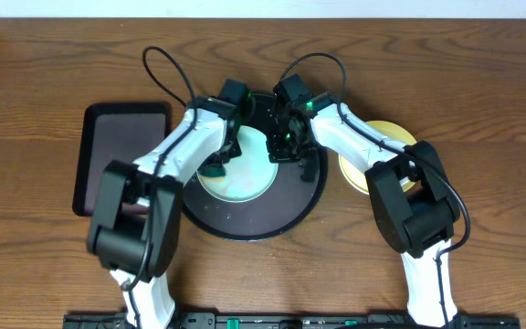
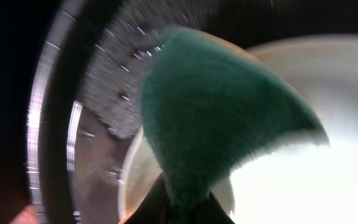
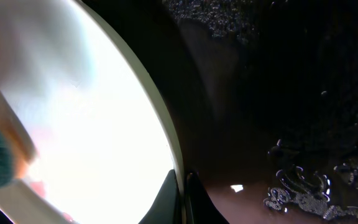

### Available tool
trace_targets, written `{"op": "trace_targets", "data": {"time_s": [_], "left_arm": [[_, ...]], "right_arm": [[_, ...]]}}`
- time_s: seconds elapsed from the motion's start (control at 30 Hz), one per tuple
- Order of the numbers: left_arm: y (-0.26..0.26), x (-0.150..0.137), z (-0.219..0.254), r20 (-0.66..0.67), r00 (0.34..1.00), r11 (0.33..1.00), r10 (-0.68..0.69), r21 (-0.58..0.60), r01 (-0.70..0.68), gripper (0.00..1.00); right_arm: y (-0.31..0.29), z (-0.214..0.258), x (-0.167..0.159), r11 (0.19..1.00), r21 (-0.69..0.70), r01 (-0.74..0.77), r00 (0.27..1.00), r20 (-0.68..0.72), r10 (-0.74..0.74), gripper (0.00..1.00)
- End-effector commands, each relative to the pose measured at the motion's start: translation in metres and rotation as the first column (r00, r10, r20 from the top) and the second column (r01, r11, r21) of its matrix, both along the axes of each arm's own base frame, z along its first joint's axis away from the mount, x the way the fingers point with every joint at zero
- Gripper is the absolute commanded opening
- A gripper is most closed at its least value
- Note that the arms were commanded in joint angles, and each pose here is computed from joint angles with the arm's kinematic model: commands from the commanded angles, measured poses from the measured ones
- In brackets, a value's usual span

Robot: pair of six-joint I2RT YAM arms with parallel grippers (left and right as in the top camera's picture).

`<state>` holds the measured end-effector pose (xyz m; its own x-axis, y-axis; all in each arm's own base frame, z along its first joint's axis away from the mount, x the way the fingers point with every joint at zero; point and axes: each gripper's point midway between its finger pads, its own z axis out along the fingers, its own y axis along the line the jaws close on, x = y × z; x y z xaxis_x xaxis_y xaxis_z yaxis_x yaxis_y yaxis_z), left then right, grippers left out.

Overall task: Clean dirty plates on tray and stack at the side
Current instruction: 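Lift the sponge away left and grip the plate rim with right gripper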

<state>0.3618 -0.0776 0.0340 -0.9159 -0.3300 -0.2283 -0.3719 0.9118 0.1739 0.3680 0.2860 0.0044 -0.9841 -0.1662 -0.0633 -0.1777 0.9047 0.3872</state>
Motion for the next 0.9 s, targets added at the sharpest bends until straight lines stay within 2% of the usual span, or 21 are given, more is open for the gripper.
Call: {"op": "trace_targets", "data": {"time_s": [0.0,0.23,0.37,0.53,0.67,0.87], "left_arm": [[0.013,0.021,0.056,0.156,0.988,0.999,-0.020,0.037,0.014,0.07],[0.032,0.022,0.121,0.295,0.954,0.999,-0.052,0.025,0.047,0.07],[0.069,0.014,0.145,0.336,0.941,0.999,0.035,0.015,-0.042,0.07],[0.115,0.004,0.145,0.313,0.936,0.986,0.161,-0.016,-0.164,0.08],[0.136,-0.003,0.136,0.273,0.931,0.970,0.243,-0.089,-0.227,0.07],[0.150,-0.006,0.130,0.248,0.918,0.947,0.308,-0.170,-0.272,0.07]], "right_arm": [[-0.014,-0.007,0.000,0.998,-0.062,0.020,1.000,0.002,-0.020,0.01],[-0.013,-0.006,0.000,0.998,-0.060,0.018,1.000,0.005,-0.017,0.01],[-0.008,0.008,0.004,0.999,-0.033,-0.039,0.998,0.047,0.040,0.01],[-0.015,0.049,0.020,0.996,-0.081,-0.038,0.979,0.197,0.053,0.01],[-0.025,0.088,0.032,0.982,-0.189,-0.018,0.927,0.364,0.087,0.01],[-0.036,0.148,0.038,0.919,-0.390,0.057,0.790,0.580,0.197,0.02]]}}
